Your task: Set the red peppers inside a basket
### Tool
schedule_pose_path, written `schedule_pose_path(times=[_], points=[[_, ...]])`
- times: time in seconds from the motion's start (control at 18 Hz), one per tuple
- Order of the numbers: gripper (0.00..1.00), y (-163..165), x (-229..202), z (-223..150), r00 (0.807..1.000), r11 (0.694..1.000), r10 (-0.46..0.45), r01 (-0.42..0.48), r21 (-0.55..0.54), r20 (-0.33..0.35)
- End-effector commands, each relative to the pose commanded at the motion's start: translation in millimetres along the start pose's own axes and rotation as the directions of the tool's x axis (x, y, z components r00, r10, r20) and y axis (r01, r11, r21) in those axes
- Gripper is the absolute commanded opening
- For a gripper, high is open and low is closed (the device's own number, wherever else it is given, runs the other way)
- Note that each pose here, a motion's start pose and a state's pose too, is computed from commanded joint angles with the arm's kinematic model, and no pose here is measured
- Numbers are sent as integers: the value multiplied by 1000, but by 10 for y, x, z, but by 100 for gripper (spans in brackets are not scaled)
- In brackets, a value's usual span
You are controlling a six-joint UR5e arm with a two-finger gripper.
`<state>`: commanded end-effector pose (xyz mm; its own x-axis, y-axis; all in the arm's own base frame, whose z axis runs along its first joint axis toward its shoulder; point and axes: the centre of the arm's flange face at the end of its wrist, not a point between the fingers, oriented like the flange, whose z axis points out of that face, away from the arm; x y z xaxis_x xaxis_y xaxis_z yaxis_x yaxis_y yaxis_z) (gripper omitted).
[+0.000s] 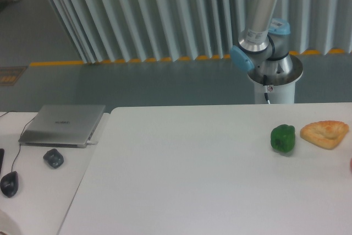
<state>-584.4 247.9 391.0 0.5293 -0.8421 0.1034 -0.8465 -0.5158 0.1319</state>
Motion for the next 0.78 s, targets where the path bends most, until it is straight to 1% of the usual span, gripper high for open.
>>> schedule_pose_path(times=[0.06,0.11,0.17,0.39,0.56,0.61,0.67,0.78], points=[[53,-23,-26,2,1000,1000,-9,9,-11,-9],[64,-20,-29,28,999,999,-36,36,-11,-15],[100,-58,-80,78,997,997,-71,71,-1,-17],[100,-140,-102,74,993,992,-121,121,26,4],[100,-167,-130,50,985,984,-163,159,83,46],[100,-215,-156,31,980,977,-190,183,105,60],[100,-294,-194,-31,965,962,-249,238,135,78],[100,-512,-321,-85,953,949,-295,284,134,74]])
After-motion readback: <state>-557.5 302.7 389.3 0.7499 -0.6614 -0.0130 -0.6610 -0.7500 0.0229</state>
